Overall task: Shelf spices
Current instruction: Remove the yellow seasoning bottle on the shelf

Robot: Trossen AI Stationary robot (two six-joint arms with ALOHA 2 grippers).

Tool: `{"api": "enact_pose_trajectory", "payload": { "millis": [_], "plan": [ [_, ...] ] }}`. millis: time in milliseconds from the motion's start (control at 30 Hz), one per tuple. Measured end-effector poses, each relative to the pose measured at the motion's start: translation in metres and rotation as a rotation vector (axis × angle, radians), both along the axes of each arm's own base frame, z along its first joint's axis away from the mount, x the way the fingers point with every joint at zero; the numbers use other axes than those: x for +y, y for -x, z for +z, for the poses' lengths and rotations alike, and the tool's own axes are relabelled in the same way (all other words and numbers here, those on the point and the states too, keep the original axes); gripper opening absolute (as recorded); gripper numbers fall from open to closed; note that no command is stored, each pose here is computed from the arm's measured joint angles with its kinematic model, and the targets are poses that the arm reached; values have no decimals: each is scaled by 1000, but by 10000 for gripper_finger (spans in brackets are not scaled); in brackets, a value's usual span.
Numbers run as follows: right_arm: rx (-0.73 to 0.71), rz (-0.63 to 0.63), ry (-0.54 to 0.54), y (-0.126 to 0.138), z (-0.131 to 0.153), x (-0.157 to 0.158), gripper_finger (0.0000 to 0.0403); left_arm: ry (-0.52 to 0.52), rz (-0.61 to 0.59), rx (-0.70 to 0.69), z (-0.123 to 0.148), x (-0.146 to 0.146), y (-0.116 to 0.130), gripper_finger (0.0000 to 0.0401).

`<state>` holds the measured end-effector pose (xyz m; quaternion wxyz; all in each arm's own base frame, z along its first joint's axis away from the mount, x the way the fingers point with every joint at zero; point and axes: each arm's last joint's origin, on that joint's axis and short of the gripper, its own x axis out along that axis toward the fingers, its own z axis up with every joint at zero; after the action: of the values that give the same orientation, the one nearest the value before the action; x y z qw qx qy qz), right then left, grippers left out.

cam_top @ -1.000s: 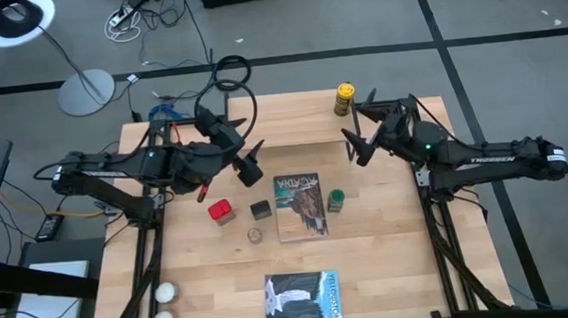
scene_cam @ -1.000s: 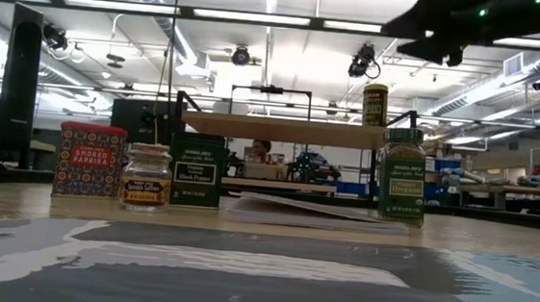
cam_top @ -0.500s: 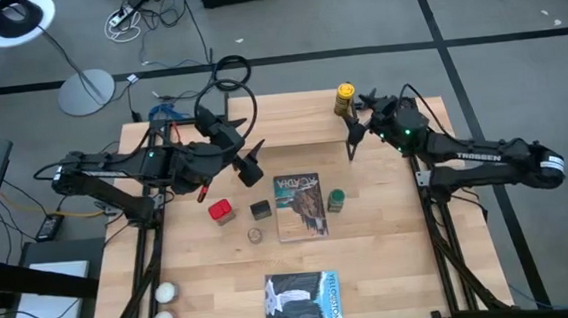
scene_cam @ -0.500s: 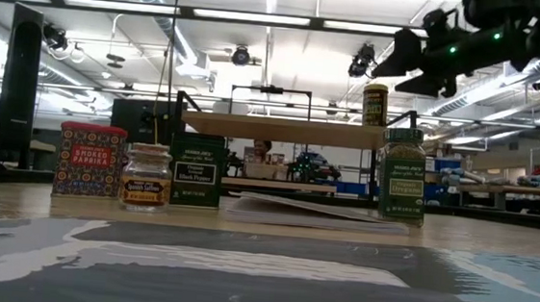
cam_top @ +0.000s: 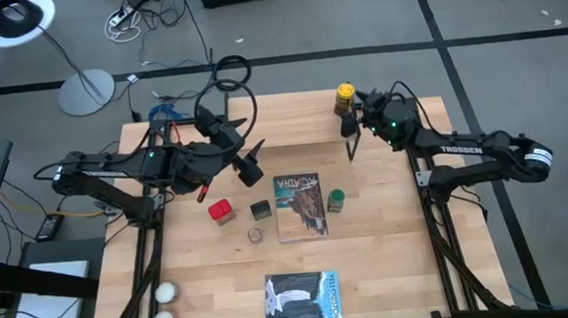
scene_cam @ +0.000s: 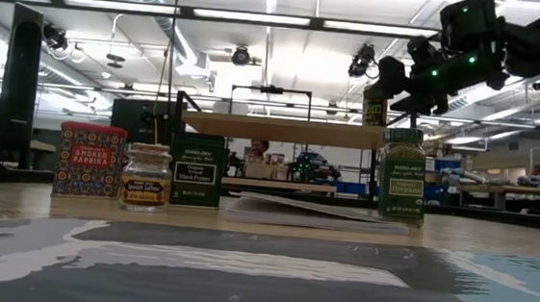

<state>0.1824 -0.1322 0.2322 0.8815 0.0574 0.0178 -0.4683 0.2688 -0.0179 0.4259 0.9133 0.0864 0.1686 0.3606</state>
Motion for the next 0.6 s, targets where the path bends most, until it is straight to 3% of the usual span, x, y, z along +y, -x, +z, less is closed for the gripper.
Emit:
{"api": "enact_pose_trajectory", "payload": {
  "millis": [300,600],
  "plan": [
    [-45,19,23,1,-1,-14,375,0,0,-1,0,0,0,306],
    [-63,68,-2,4,-4,-23,312,0,0,-6,0,0,0,306]
  ]
}}
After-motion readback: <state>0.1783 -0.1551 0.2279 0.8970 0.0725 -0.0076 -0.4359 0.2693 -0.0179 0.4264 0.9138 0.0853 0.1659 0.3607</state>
